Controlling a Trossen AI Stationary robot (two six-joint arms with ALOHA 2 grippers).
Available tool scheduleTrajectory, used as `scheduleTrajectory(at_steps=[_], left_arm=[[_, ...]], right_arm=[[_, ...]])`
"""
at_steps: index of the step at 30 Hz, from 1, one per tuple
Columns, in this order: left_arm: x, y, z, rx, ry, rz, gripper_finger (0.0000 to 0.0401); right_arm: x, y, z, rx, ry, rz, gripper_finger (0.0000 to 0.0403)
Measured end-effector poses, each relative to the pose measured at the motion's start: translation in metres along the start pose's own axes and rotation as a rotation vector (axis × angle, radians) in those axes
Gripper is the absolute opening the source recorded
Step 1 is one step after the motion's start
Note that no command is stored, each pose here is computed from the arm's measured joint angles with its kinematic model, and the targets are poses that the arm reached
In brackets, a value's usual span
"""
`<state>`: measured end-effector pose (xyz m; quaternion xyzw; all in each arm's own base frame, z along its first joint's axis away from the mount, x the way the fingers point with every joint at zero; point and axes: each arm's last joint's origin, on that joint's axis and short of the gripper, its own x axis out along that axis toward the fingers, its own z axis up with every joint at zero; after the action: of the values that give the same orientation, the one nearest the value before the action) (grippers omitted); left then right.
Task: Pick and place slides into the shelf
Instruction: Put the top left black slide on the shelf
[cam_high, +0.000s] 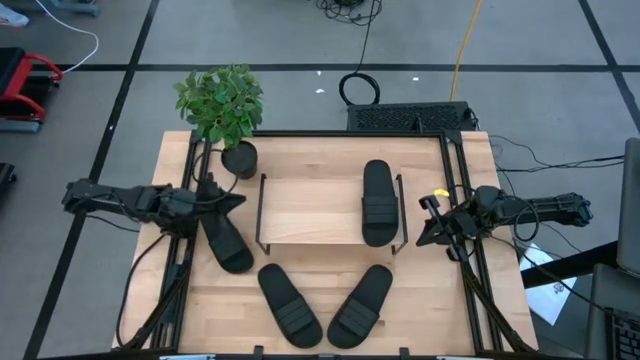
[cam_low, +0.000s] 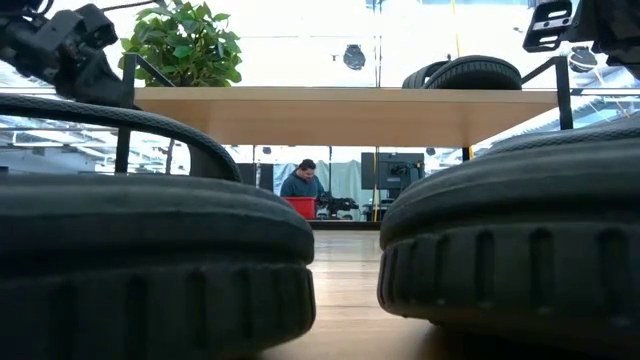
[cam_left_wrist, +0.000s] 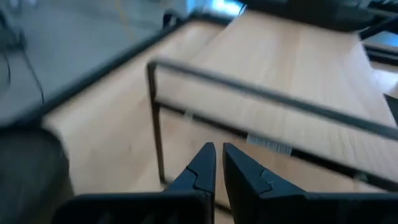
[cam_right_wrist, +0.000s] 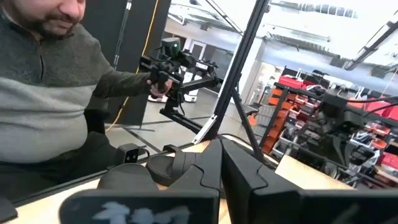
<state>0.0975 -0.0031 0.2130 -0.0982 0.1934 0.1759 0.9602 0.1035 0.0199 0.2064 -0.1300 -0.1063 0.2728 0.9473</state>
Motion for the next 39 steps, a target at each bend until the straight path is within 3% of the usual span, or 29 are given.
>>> scheduleTrajectory(at_steps=[6,10,14,19,23,33,39], left_arm=[[-0.009,-0.001,0.002,-0.136,0.061,-0.039,0.0026],[-0.012,0.0,0.0,-0.294,0.116,-0.015,0.0026],[-0.013,0.002,-0.012,-0.401,0.27,-0.003,0.0026],[-0.014,-0.002,-0.018,-0.411,0.396,-0.071,0.0026],[-0.017,-0.001,-0.024,-0.462,0.462,-0.045,0.0026],[-0.018,-0.003,-0.024,-0.494,0.447,-0.034,0.0026],[-0.01,-0.008,-0.027,-0.437,0.514,-0.001,0.0026]], right_arm=[[0.0,0.001,-0.004,0.064,0.033,0.008,0.0],[0.0,0.001,-0.006,0.075,0.052,0.012,0.0],[0.0,0.001,-0.005,0.104,0.051,0.011,0.0],[0.0,0.001,-0.006,0.143,0.054,0.011,0.0],[0.0,0.002,-0.009,0.158,0.059,0.012,0.0],[0.0,0.002,-0.01,0.15,0.045,0.009,0.0],[0.0,0.002,-0.009,0.148,0.041,0.008,0.0]])
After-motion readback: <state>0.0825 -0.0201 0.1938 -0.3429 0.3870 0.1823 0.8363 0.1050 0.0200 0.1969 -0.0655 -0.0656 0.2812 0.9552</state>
